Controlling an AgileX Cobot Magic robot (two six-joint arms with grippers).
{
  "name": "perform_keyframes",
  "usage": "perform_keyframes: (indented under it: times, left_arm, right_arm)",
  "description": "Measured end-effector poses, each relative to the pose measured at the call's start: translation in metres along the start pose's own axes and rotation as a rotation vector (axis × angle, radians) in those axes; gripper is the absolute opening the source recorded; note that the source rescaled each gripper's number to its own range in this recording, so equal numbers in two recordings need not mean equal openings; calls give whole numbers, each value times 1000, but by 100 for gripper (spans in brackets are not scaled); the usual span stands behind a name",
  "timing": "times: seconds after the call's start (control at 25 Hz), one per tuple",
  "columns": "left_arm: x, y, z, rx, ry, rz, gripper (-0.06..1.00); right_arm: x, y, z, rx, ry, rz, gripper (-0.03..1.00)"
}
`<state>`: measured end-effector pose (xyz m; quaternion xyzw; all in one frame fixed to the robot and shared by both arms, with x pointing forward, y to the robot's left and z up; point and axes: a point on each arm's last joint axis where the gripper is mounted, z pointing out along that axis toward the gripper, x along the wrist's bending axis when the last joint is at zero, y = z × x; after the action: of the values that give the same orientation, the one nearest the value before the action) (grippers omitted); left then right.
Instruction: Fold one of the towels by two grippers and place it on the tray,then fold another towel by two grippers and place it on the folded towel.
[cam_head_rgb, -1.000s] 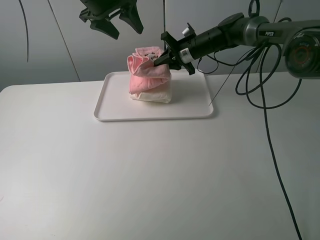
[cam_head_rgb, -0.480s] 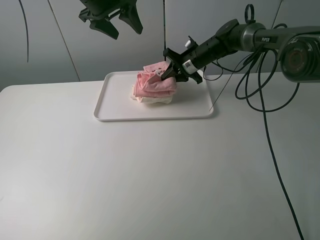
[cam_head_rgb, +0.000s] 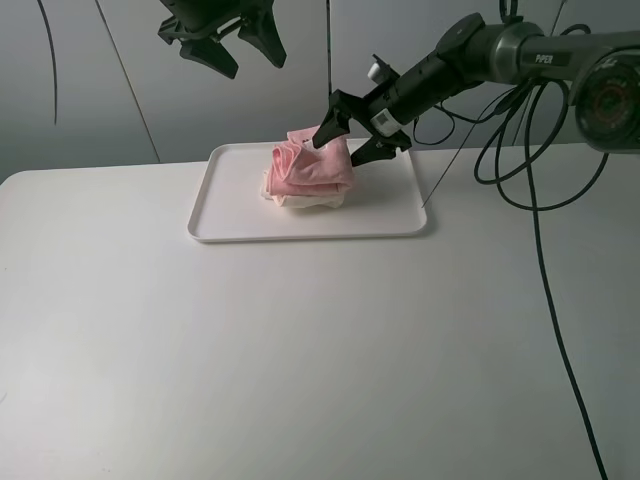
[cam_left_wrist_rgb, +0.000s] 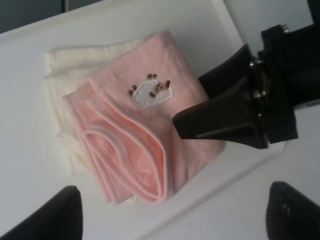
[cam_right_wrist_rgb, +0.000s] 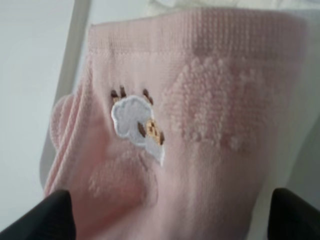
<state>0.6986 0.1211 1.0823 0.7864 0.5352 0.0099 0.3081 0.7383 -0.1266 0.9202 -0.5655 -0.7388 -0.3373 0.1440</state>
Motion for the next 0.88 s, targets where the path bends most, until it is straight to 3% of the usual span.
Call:
perform_keyframes:
  times: [0.16, 0.32, 0.4, 0.52, 0.64, 0.88]
  left_arm:
    - [-1, 0, -2, -4, 2, 10, 95]
    - [-2, 2, -11, -18, 25, 43, 95]
    - [-2, 3, -20, -31, 60, 65, 95]
    - [-1, 1, -35, -39, 132, 94, 95]
    - [-1, -6, -49, -27, 185, 122, 95]
    - [-2, -33, -79, 20, 222, 120, 95]
  right_arm:
    - [21, 7, -47, 7, -131, -157, 84]
    - [36, 10, -103, -5, -210, -215, 84]
    - [42, 9, -132, -21, -251, -222, 84]
    - [47, 3, -172, -47, -383, -239, 80]
    - [50, -20, -204, -73, -514, -244, 78]
    - [58, -113, -230, -175, -599, -238, 78]
